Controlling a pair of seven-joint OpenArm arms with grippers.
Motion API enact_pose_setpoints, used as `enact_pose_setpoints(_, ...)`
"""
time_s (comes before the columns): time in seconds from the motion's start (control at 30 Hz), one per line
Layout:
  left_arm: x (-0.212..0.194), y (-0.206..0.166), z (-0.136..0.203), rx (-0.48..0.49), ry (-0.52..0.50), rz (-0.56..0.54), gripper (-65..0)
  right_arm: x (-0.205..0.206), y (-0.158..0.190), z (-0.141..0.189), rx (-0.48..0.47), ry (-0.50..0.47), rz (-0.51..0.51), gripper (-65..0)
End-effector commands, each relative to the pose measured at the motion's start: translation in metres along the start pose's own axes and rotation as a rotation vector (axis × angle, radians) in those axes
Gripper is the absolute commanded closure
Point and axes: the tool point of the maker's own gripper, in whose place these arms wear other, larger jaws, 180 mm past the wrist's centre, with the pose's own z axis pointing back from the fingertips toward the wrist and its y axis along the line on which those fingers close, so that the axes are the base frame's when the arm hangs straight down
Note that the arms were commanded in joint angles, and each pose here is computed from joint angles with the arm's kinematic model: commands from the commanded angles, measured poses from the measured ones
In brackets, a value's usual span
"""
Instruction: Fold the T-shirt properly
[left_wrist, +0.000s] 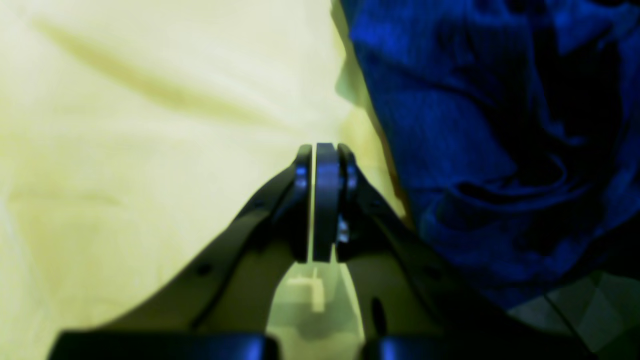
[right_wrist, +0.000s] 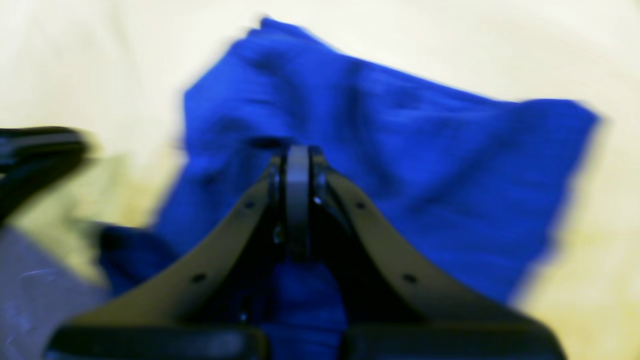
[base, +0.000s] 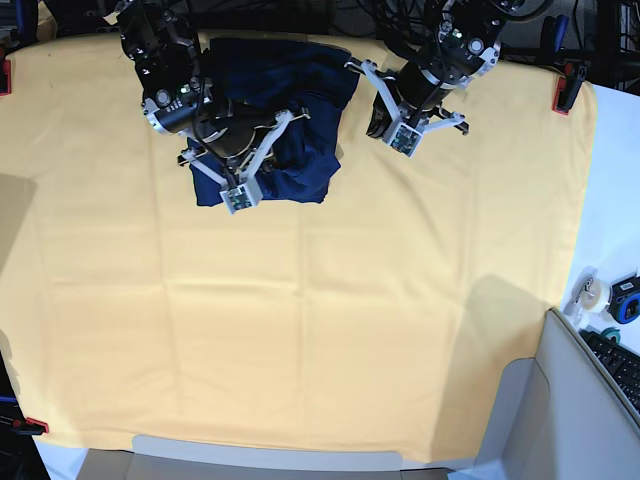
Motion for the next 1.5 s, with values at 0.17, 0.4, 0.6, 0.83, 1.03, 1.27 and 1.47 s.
enact_pose_setpoints(0.17, 0.008, 0.001, 0.003, 0.003, -0.03, -0.004, 0.0, 0.019, -0.007, 0.006, -0.017, -0.056, 0.035, 0.0)
enact_pose_setpoints(0.4, 0.008, 0.001, 0.003, 0.003, -0.03, -0.004, 0.0, 0.012, 0.003, -0.002, 0.007, 0.0, 0.003, 0.0)
enact_pose_setpoints(0.6, 0.008, 0.001, 0.003, 0.003, -0.03, -0.004, 0.0, 0.022, 0.026, -0.025, 0.056, 0.036, 0.022, 0.0)
enact_pose_setpoints(0.83, 0.001, -0.002, 0.004, -0.003, -0.014, 0.003, 0.0, 0.043, 0.052, -0.052, 0.103, 0.053, 0.027, 0.0)
enact_pose_setpoints(1.03, -0.006, -0.004, 0.006, -0.006, 0.002, 0.01, 0.0, 0.089, 0.053, -0.054, 0.105, -0.123, 0.013, 0.0)
enact_pose_setpoints(1.27, -0.011, -0.007, 0.008, -0.011, 0.012, 0.015, 0.0, 0.1, 0.042, -0.041, 0.089, -0.183, -0.001, 0.0)
enact_pose_setpoints(1.47, -0.014, 0.008, 0.012, 0.037, 0.012, 0.041, -7.0, 0.102, -0.041, 0.001, -0.032, -0.279, -0.165, -8.4)
